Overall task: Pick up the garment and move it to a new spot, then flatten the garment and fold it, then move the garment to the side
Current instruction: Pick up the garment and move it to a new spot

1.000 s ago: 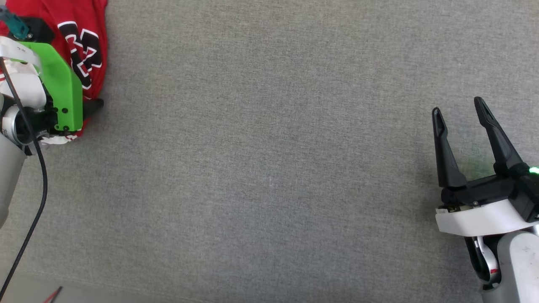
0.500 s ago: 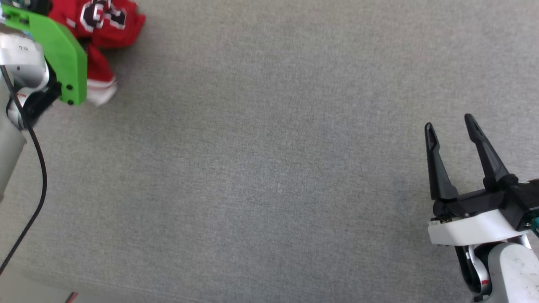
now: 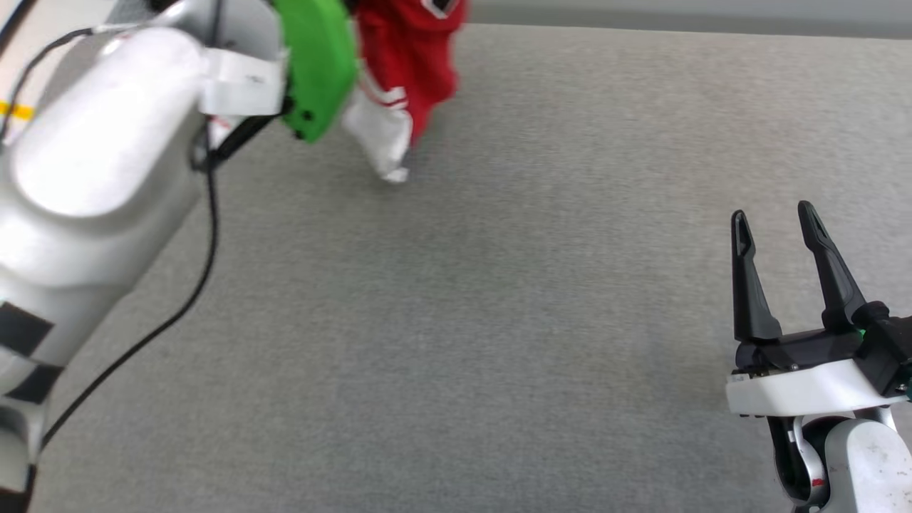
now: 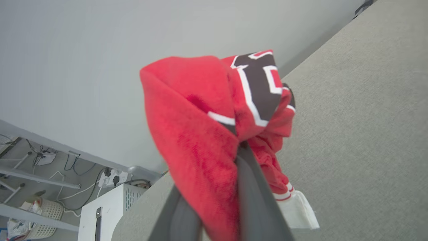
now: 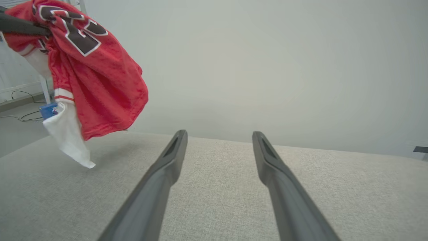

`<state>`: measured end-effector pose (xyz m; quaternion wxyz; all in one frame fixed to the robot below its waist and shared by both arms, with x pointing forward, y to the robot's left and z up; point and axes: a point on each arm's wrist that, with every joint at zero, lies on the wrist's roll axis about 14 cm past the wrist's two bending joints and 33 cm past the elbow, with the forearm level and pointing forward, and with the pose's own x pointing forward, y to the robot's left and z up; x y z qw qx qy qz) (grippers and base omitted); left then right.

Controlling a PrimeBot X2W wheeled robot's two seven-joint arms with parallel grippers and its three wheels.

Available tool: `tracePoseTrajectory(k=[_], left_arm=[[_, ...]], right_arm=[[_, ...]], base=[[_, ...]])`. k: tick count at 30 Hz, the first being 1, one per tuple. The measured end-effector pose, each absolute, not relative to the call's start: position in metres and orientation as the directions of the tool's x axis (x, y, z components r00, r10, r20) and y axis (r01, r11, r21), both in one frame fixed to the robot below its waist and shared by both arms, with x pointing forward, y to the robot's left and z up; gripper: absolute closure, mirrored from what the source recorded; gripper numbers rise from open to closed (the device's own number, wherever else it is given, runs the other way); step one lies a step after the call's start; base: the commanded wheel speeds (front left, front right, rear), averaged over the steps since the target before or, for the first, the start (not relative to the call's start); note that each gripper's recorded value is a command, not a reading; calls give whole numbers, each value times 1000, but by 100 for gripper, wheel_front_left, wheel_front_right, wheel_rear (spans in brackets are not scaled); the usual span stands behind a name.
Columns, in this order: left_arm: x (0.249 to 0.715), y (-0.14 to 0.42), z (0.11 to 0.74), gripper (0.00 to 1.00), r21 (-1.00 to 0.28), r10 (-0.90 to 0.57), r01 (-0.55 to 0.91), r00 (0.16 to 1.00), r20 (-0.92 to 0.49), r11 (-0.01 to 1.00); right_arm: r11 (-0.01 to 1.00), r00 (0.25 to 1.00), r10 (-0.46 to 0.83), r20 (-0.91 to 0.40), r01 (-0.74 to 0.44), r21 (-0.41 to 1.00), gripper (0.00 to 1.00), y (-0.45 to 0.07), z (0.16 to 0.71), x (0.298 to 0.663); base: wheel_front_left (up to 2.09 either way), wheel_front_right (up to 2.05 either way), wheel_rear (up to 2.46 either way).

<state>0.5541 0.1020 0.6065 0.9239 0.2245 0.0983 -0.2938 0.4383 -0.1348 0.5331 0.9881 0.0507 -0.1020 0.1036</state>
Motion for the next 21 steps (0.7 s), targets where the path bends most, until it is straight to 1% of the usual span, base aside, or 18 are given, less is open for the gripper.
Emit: tracePoseTrajectory(k=[5,11,14,17,21], left_arm=[[548,24,611,100,360,-650,701,710,-272,615],[524,-57,585,100,335,-784,819,557,-272,466],[506,-86,552,100,284,-821,869,482,-305,405],[481,-103,501,100,189,-834,911,412,-368,367],[444,-115,450,100,60,-839,939,331,-431,340]], right_arm=[[989,970,118,212,-134,66,0,-162,537,429],[999,977,17,211,-26,42,0,-198,540,417],[999,979,-18,204,11,36,0,-211,539,413],[998,981,-40,191,32,46,0,-218,534,413],[998,983,-55,178,47,48,0,-222,529,413]], base=[[0,0,0],[0,0,0],[0,0,0],[0,0,0],[0,0,0]])
